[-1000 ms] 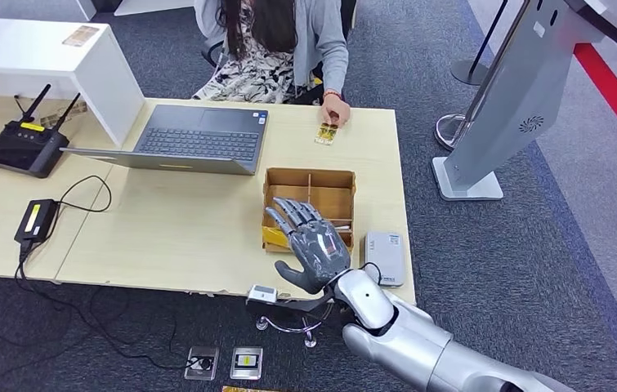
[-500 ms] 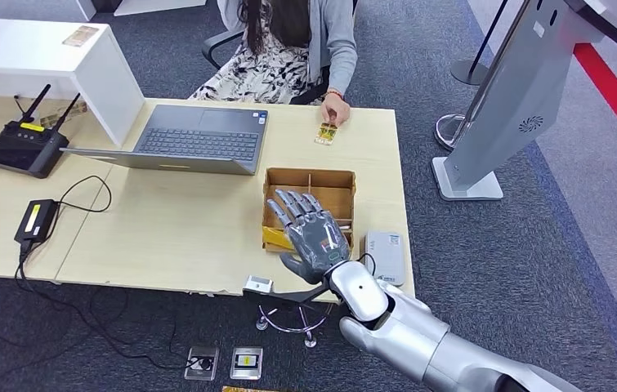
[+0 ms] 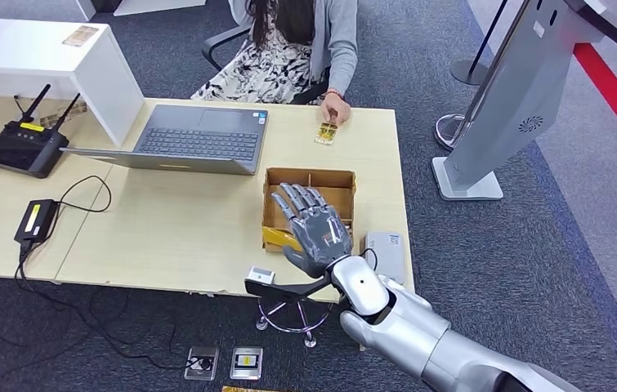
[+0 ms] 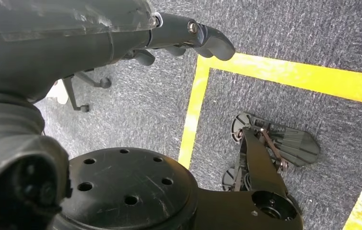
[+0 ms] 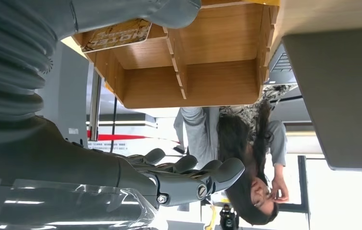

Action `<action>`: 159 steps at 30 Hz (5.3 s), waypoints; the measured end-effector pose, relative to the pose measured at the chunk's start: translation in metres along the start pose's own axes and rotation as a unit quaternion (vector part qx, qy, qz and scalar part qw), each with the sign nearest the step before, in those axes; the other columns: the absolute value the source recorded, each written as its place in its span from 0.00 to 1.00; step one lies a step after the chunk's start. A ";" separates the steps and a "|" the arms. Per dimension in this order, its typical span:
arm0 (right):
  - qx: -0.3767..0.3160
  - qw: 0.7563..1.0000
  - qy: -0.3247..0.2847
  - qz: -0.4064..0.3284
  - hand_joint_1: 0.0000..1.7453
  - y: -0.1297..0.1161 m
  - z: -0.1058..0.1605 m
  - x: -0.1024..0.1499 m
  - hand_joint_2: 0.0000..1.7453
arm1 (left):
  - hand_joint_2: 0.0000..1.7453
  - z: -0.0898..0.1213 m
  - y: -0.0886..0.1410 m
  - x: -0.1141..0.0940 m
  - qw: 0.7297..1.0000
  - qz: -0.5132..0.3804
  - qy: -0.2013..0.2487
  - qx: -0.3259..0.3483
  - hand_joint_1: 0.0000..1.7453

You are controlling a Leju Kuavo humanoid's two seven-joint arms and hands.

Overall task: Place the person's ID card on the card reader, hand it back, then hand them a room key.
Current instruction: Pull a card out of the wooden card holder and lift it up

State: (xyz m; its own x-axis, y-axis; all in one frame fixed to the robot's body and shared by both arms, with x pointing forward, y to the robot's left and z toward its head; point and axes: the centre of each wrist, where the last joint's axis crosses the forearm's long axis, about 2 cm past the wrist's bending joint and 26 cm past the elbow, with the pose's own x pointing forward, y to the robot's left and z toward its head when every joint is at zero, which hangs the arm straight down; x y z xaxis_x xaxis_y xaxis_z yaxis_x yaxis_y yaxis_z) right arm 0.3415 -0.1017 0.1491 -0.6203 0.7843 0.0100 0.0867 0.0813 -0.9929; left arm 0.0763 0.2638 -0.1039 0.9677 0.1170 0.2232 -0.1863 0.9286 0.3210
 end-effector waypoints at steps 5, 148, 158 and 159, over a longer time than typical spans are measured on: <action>0.007 1.000 0.009 -0.002 0.00 0.004 0.001 -0.004 1.00 | 0.00 0.000 0.000 0.000 1.000 -0.002 -0.001 -0.001 0.00; -0.009 0.998 0.036 -0.051 0.00 -0.037 0.027 0.009 1.00 | 0.00 0.001 -0.003 0.000 1.000 -0.009 -0.010 0.011 0.00; 0.014 0.999 0.039 -0.034 0.00 -0.017 0.016 0.013 1.00 | 0.00 0.002 -0.005 0.000 1.000 -0.007 -0.014 0.002 0.00; 0.015 0.999 0.039 -0.033 0.00 -0.015 0.015 0.013 1.00 | 0.00 0.002 -0.005 0.000 1.000 -0.007 -0.016 0.000 0.00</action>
State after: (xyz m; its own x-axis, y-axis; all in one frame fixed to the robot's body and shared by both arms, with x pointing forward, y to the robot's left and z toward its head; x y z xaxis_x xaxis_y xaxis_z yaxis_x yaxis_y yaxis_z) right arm 0.3200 -0.1018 0.1627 -0.5608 0.8238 0.0827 0.0239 0.1159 -0.9930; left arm 0.0768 0.2588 -0.1034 0.9646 0.0926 0.2471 -0.1724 0.9300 0.3246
